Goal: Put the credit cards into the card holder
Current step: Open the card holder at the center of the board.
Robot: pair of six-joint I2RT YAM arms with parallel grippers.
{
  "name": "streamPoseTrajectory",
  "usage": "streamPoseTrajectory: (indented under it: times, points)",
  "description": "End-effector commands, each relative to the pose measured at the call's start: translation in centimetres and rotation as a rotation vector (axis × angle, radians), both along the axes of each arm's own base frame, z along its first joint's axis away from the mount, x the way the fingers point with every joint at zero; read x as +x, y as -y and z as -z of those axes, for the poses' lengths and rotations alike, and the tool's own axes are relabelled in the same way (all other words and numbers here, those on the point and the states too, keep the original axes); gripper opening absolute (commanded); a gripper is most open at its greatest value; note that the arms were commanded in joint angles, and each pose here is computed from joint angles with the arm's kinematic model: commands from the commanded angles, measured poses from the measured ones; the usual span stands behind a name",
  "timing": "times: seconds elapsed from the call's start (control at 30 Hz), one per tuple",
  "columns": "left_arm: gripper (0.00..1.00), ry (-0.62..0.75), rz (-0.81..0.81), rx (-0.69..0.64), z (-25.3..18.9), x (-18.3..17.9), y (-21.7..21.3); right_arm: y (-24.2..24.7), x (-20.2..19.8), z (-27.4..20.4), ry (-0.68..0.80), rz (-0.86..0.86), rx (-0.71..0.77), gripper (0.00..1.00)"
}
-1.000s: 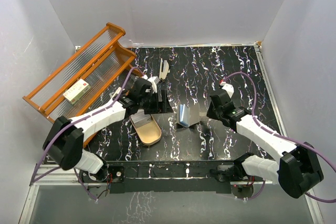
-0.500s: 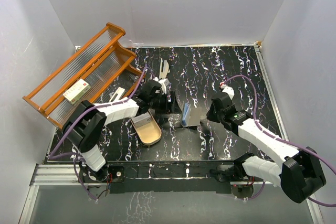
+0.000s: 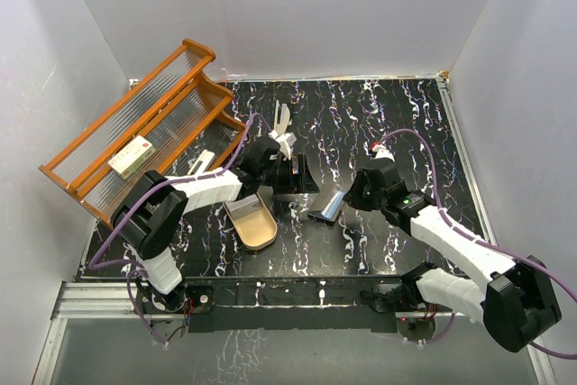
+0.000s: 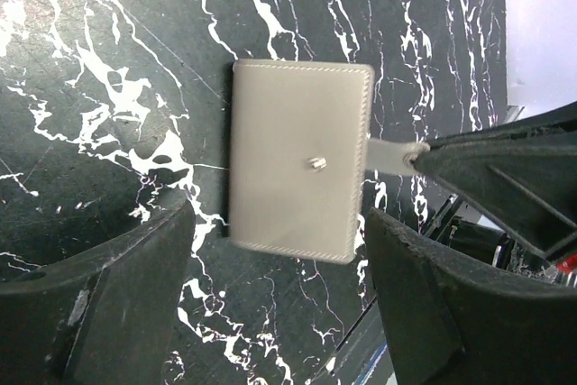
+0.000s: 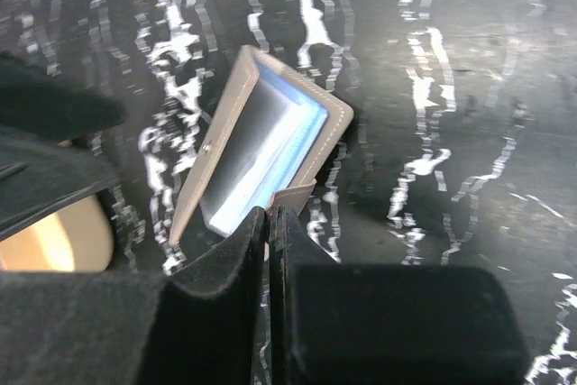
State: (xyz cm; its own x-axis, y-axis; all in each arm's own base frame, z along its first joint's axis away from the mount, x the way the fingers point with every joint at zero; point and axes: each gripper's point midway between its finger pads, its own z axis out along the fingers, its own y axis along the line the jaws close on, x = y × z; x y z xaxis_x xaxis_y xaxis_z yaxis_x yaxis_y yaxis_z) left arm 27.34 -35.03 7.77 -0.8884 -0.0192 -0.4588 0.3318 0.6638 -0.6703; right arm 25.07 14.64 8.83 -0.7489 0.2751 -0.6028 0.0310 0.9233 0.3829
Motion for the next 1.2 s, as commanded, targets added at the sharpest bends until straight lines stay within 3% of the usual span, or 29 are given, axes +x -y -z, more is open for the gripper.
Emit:
streamPoseTrajectory:
  times: [0.0, 0.23, 0.73, 1.17]
  points:
    - [0.75, 0.079, 0.02, -0.04, -3.2, 0.1, 0.3, -4.6, 1.5, -7.0, 0.184, -0.169, 0.22, 0.0]
    - [0.79, 0.099, 0.008, 0.018, -2.6, -0.3, -1.1, -6.2, 2.1, -10.4, 0.293, -0.211, 0.338, 0.0]
    - [0.77, 0.083, -0.005, 0.157, 0.8, -0.3, -3.0, -0.3, 2.1, -2.4, 0.097, 0.037, 0.047, 0.0]
    - [0.76, 0.055, 0.014, 0.145, 1.9, -0.8, -2.8, 1.2, 1.3, -0.6, 0.059, 0.083, -0.001, 0.0]
